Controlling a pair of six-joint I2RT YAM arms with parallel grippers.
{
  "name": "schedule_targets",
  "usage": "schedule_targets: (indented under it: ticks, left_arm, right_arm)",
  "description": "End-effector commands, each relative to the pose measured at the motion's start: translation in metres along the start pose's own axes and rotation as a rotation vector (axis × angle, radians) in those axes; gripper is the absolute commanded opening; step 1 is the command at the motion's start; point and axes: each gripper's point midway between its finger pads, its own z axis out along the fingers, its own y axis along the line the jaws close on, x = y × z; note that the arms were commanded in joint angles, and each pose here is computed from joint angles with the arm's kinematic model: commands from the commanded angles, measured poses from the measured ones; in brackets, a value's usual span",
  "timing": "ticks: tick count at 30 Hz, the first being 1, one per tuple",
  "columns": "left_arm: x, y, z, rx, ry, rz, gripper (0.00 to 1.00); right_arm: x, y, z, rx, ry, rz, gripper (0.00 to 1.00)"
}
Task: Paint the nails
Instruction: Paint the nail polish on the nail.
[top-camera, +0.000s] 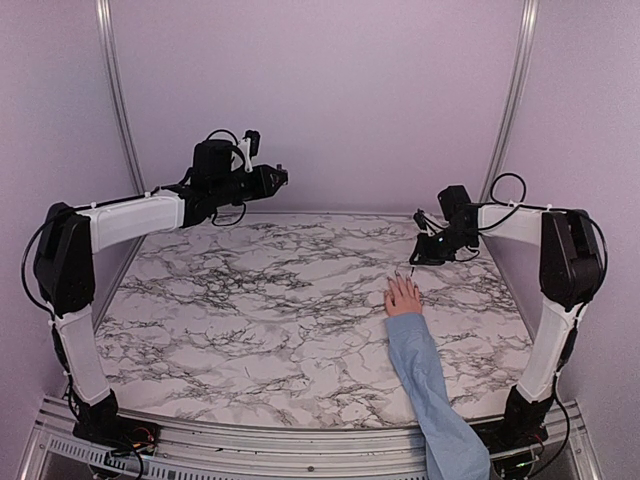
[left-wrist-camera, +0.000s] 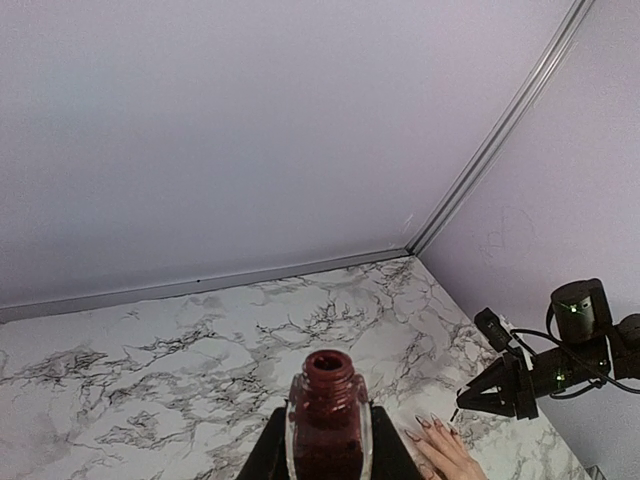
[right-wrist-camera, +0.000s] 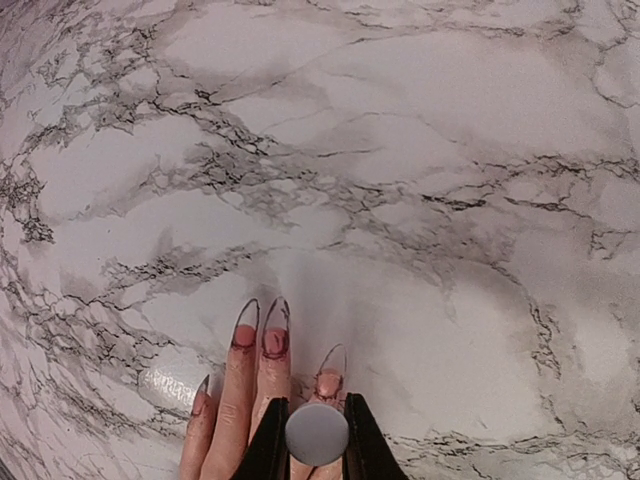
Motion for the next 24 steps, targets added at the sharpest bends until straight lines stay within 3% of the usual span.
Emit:
schedule_targets:
  ticks: [1, 24]
  left_arm:
    - [-0.013, -0.003, 0.004, 0.022, -0.027, 0.005, 0.00]
    - [-0.012, 0.002, 0.006, 0.017, -0.023, 0.006, 0.00]
  right_arm:
    - [-0.023, 0.000, -0.010, 0.009, -0.068, -0.003, 0.00]
    - [-0.026, 0.001, -0.001, -0.012, -0.083, -0.014, 0.00]
